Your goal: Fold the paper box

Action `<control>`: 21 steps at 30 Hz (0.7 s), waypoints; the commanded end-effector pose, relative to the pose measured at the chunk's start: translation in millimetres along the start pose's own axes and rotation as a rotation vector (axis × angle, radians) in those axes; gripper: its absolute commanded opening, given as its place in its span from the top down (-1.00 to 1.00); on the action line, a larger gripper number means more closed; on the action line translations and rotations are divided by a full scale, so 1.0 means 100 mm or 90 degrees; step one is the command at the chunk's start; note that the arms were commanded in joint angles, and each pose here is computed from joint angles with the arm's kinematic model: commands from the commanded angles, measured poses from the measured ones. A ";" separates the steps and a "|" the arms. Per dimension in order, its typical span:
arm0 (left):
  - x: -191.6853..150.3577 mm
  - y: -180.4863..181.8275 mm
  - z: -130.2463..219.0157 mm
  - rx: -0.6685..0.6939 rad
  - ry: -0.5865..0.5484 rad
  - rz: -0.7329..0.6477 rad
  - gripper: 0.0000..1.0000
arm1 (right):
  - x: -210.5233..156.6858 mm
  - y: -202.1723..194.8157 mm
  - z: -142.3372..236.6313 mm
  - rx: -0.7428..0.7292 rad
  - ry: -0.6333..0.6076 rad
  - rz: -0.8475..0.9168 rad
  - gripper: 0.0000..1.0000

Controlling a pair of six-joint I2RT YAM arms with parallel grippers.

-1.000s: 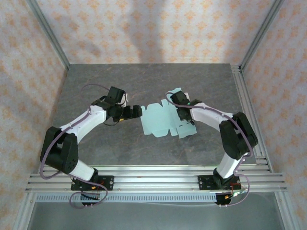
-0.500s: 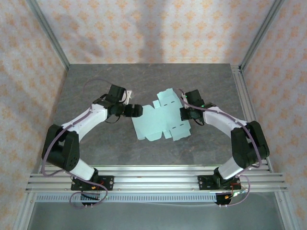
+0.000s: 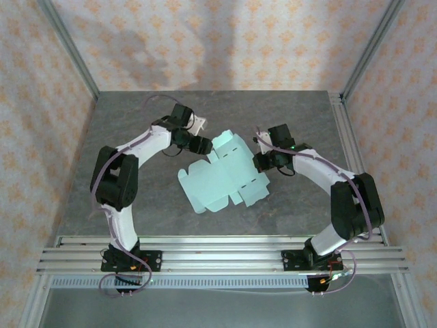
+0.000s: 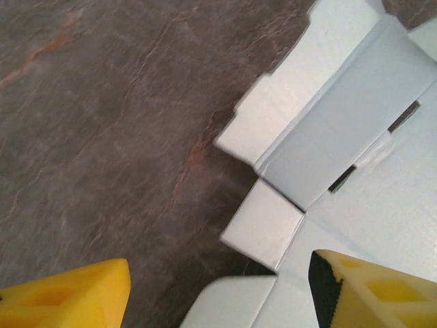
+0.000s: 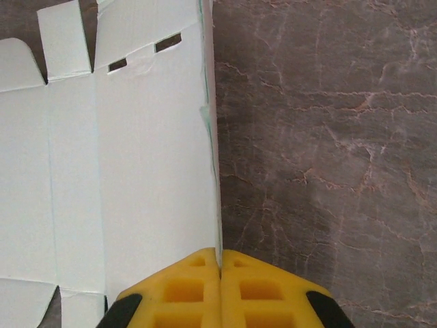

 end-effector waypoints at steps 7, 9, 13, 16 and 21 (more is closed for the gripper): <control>-0.09 -0.06 -0.24 -0.065 0.049 -0.007 -0.23 | 0.05 0.03 0.04 0.016 0.006 0.009 1.00; -0.09 -0.10 -0.28 -0.085 0.047 0.001 -0.20 | 0.06 0.02 0.03 0.013 0.006 0.008 1.00; -0.11 -0.17 -0.35 -0.116 0.042 0.014 -0.06 | 0.09 0.02 0.02 0.013 0.009 0.004 1.00; -0.09 -0.20 -0.38 -0.128 0.031 0.016 -0.01 | 0.12 0.04 0.01 0.020 0.004 0.002 1.00; -0.07 -0.22 -0.38 -0.142 0.021 0.019 0.05 | 0.15 0.04 0.00 0.018 0.004 0.001 1.00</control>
Point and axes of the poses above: each hand's point on the last joint's axis, 136 mm out from that joint toward the fingers, its own z axis back along the fingers, its own y axis along the line the jaws close on, x = y × z, the point moved 1 cm from there along z, back along the fingers, and after that the axes turned 13 degrees about -z, right-handed, at the moved point
